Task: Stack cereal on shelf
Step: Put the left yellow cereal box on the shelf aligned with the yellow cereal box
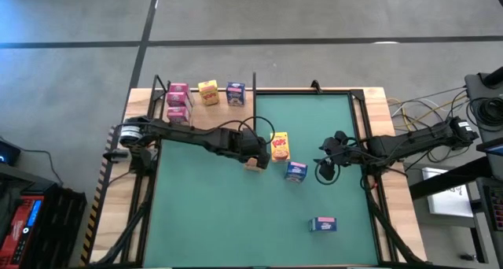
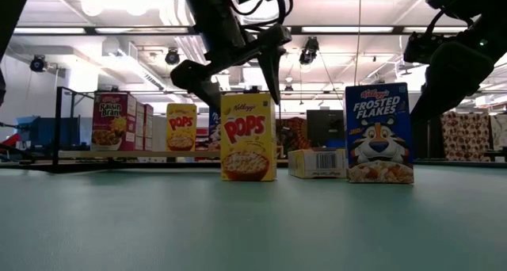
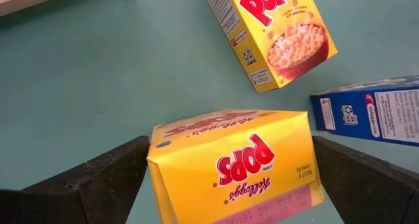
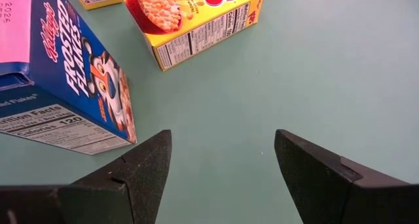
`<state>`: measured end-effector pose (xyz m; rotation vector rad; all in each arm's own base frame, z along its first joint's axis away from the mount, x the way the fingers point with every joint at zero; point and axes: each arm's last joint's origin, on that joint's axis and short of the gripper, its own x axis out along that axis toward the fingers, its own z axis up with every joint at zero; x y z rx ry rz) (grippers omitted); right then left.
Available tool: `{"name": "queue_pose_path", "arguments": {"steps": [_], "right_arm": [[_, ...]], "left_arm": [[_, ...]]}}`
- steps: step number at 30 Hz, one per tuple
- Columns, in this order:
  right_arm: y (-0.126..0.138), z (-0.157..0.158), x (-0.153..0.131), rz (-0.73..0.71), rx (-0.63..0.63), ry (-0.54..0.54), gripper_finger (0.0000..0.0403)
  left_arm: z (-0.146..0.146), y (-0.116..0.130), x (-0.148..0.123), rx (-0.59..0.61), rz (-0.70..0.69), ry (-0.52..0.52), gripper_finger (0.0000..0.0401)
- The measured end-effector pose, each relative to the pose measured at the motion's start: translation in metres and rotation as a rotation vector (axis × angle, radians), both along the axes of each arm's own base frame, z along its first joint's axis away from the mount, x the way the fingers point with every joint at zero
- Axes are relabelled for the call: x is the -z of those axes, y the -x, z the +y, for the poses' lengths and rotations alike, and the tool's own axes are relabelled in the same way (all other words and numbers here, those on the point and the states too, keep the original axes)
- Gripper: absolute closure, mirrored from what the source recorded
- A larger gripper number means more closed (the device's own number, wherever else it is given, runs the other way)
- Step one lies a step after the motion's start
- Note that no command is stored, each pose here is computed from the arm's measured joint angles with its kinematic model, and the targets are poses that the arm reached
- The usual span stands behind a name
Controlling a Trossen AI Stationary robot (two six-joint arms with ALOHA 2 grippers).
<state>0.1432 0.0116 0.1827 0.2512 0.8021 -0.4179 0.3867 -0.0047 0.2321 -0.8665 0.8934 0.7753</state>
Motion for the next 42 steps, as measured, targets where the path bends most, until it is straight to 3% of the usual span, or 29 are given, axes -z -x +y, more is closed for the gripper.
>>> {"name": "queue_pose_path", "arguments": {"steps": [4, 14, 42], "right_arm": [[0.000, 0.000, 0.000, 0.000, 0.000, 0.000, 0.0142], [0.000, 0.000, 0.000, 0.000, 0.000, 0.000, 0.0142], [0.000, 0.000, 0.000, 0.000, 0.000, 0.000, 0.0142]], "left_arm": [[0.001, 0.001, 0.000, -0.018, 0.006, 0.002, 0.0010], [0.002, 0.002, 0.003, -0.037, 0.007, 0.005, 0.0077], [0.022, 0.025, -0.014, -0.187, 0.199, -0.023, 0.0084]]}}
